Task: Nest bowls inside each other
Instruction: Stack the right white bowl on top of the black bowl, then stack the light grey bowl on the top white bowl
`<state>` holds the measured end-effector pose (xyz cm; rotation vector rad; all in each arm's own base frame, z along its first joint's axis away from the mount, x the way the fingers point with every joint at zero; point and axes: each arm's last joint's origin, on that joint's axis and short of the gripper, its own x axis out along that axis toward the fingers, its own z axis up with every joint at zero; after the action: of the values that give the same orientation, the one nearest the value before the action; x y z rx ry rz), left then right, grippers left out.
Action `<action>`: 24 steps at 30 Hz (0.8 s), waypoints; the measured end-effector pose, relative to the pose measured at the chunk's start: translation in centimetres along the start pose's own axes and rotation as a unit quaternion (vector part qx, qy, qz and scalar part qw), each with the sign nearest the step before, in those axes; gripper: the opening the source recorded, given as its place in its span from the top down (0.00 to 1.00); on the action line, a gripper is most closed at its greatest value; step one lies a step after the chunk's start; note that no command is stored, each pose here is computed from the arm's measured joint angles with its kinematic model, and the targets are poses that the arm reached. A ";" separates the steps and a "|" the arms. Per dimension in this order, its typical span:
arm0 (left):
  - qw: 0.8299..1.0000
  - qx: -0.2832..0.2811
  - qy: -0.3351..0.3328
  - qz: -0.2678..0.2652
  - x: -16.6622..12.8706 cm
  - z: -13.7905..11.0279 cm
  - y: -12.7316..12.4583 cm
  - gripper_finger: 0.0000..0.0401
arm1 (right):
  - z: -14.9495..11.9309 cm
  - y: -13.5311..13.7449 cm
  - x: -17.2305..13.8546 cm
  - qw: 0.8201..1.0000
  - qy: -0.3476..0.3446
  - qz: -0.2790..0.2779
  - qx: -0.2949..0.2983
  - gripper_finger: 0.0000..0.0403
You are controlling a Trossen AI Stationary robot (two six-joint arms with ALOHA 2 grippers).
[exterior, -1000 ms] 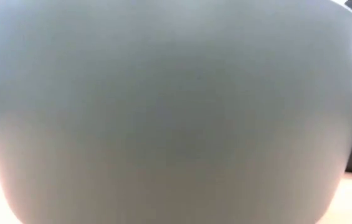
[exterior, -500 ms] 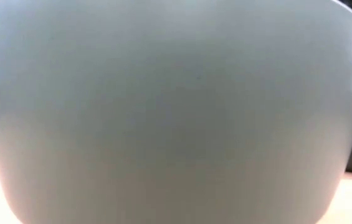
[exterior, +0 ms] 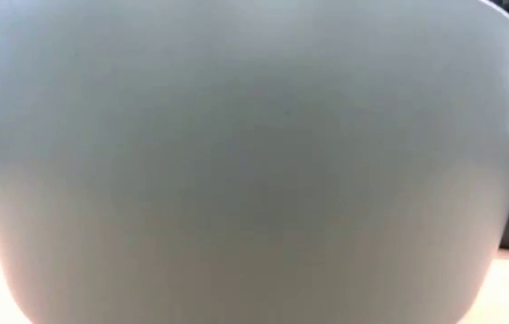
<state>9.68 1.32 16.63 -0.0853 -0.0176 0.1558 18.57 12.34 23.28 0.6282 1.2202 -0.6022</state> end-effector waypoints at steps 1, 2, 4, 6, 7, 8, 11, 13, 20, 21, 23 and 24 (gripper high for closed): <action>1.000 0.000 0.000 0.000 0.0 0.0 0.0 0.90 | -0.1 -0.1 0.1 1.000 0.000 -0.003 0.005 0.99; 1.000 -0.002 0.000 0.000 0.0 0.0 0.0 0.90 | -0.1 -0.2 0.3 1.000 0.003 -0.006 0.010 0.99; 1.000 -0.002 0.000 0.000 0.0 0.0 0.0 0.90 | -0.4 -0.5 0.9 1.000 0.012 -0.011 0.014 0.98; 1.000 -0.002 0.000 0.000 0.0 0.0 0.0 0.90 | -0.7 -0.8 1.5 1.000 0.016 -0.017 0.014 0.99; 1.000 -0.002 0.000 0.000 0.0 0.0 0.0 0.91 | -0.8 -1.0 1.8 1.000 0.018 -0.019 0.014 0.99; 1.000 -0.002 0.000 0.000 0.0 0.0 0.0 0.91 | -0.8 -1.1 2.1 0.999 0.021 -0.020 0.013 0.99; 1.000 -0.002 0.000 0.000 0.0 0.0 0.0 0.92 | -0.9 -1.1 2.4 1.000 0.022 -0.017 0.012 0.99; 1.000 -0.003 0.000 0.000 0.0 0.0 0.0 0.92 | -0.9 -1.1 2.4 1.000 0.022 -0.017 0.012 0.99; 1.000 -0.003 -0.010 0.000 0.0 0.2 0.0 0.90 | -0.5 -1.2 2.4 1.000 -0.004 -0.025 0.005 0.97; 1.000 -0.003 -0.012 0.000 0.0 0.2 0.0 0.90 | -0.4 -1.3 2.5 1.000 -0.010 -0.027 0.003 0.96; 0.999 0.004 -0.041 -0.002 0.0 0.8 -0.1 0.90 | 0.0 -1.4 2.5 0.999 -0.019 -0.031 0.005 0.95; 0.999 0.010 -0.051 -0.003 -0.1 1.1 -0.1 0.90 | 0.3 -1.4 2.6 0.999 -0.024 -0.032 0.007 0.95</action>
<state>9.58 1.32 17.70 -0.0573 -0.1188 0.1545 18.33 10.96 20.68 0.5855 1.1964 -0.6773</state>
